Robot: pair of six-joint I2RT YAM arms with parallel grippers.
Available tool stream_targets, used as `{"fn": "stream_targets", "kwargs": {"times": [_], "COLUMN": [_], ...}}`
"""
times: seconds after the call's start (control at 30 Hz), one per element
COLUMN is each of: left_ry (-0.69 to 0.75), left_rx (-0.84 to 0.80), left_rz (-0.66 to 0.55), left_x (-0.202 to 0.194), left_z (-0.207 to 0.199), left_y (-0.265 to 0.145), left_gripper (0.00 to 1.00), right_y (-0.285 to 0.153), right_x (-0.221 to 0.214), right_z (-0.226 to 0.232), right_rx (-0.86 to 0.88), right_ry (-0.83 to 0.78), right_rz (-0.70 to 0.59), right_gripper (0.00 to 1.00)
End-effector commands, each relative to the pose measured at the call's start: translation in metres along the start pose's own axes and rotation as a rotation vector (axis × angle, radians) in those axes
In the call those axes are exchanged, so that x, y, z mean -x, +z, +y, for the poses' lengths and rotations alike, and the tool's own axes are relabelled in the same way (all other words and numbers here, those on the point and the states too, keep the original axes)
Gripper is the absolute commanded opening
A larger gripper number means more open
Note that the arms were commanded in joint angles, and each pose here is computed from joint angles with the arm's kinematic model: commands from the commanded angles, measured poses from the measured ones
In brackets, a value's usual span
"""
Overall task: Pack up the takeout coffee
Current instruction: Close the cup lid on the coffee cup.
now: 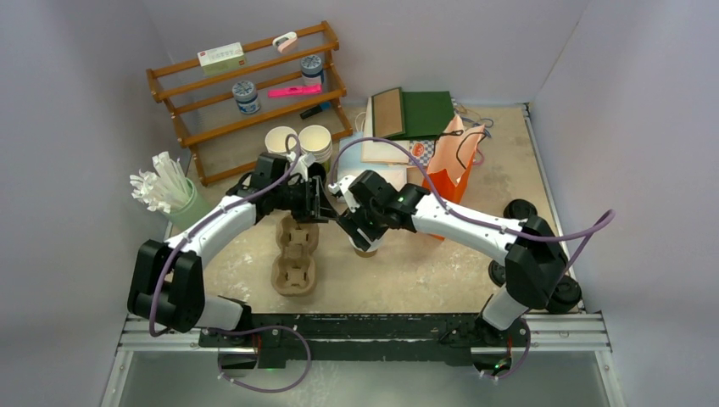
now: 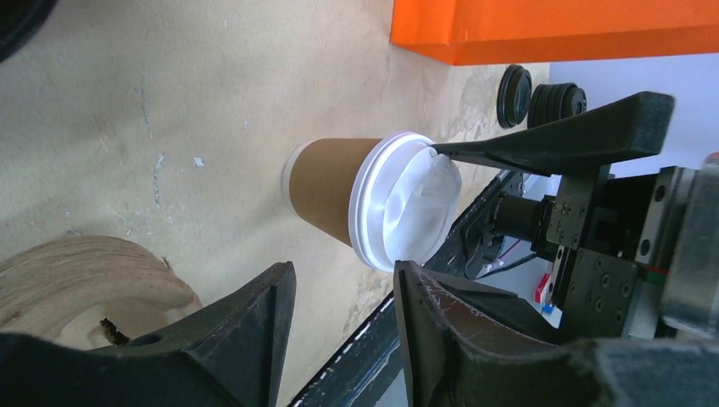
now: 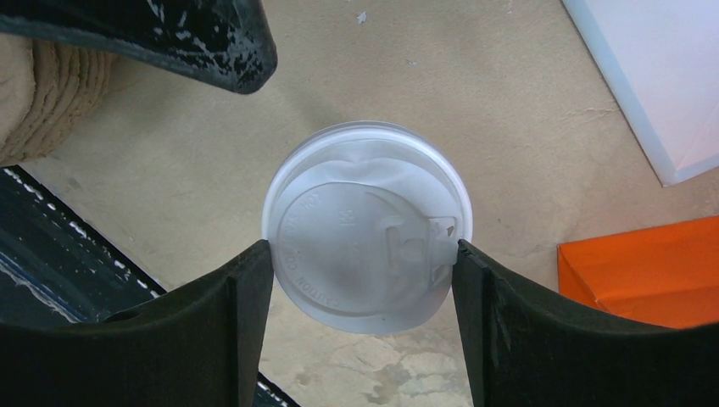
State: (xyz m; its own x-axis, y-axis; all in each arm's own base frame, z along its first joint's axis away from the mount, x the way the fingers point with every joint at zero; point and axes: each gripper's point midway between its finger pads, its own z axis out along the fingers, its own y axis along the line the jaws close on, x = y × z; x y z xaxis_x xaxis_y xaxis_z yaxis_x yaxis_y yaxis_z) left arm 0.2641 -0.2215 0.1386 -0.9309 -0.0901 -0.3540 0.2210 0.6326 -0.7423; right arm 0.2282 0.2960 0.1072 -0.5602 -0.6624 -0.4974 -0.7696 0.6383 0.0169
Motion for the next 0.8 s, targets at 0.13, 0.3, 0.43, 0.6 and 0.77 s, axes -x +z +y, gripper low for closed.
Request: {"fn": "stream_targets", "kwargs": {"times": [0.13, 0.3, 0.43, 0.6, 0.77], "left_ry": [0.006, -0.002, -0.005, -0.001, -0.006], "left_rx": [-0.060, -0.067, -0.070, -0.096, -0.100], "left_rz": [0.042, 0.065, 0.079, 0.074, 0.073], "left_x": [-0.011, -0.016, -0.019, -0.015, -0.014], "left_z": [-0.004, -0.002, 0.001, -0.003, -0.001], "left_y": [0.014, 0.021, 0.027, 0.031, 0.037], "left_gripper": [0.48, 0.46, 0.45, 0.45, 0.45], "right_y": [0.025, 0.025, 0.025, 0.024, 0.023], "right_x": [-0.065, -0.064, -0.063, -0.064, -0.064], "right_z": [-0.009, -0.008, -0.006, -0.006, -0.005], "right_rx": [-0.068, -0.059, -0.050, -0.046, -0.044], "right_ry": [0.052, 0.055, 0.051, 0.052, 0.048], "right_rz": [0.206, 0.202, 0.202, 0.202, 0.202], "right_gripper": [0.64, 0.64, 0.64, 0.64, 0.63]}}
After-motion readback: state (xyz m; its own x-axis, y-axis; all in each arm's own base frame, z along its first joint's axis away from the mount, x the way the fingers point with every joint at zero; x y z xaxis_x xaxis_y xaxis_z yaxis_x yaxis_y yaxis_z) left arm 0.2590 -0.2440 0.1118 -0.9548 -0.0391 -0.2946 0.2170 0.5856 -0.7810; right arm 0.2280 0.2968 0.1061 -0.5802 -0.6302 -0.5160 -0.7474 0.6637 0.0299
